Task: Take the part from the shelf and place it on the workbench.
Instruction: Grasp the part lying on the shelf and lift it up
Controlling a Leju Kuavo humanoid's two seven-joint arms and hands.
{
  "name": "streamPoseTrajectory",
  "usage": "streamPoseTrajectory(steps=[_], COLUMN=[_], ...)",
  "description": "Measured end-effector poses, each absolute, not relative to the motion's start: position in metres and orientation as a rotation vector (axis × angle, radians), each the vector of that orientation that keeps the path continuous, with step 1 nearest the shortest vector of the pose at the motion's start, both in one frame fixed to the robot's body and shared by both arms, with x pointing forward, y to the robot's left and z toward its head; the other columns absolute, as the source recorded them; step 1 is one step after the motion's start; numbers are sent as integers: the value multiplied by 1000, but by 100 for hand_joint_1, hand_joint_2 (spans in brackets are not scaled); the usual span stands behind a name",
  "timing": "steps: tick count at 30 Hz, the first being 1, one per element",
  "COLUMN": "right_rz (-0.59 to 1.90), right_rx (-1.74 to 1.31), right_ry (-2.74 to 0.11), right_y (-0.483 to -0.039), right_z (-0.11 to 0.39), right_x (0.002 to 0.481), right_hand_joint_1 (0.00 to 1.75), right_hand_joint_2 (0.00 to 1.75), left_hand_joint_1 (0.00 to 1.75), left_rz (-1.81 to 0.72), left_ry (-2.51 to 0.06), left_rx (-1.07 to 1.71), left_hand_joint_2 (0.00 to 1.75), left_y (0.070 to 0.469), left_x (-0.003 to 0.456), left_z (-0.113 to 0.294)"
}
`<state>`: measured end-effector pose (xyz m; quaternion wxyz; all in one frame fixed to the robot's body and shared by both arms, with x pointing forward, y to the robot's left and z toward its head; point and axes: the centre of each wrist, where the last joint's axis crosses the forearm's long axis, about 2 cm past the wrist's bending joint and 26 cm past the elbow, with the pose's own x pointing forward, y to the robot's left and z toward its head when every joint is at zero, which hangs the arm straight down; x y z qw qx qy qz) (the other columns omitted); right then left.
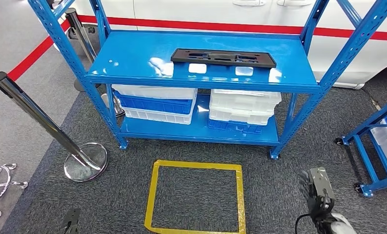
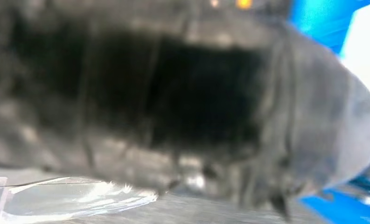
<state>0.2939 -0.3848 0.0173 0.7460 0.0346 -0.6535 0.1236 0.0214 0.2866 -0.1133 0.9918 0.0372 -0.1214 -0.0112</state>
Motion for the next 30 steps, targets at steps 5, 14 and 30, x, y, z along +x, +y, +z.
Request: streamPoseTrajectory(steps=[5,14,30], right_rz=[333,492,947], right_rx=[124,128,-326], right_ry=[-1612,-1902,-2059], right_y=[-382,-367,-312], right_z=[65,168,234], right_x=[337,400,421], right_hand_joint_1=[0,0,0], right_hand_joint_2=[0,0,0], left_hand_joint_1=[0,0,0], left_rz=[-5,13,14], left_ry=[-239,-231,-210], left_rx=[60,29,-17], left_hand_joint_2=[0,0,0], left_y=[282,277,270], left_x=[23,24,27], left_z=[-113,-113,-113])
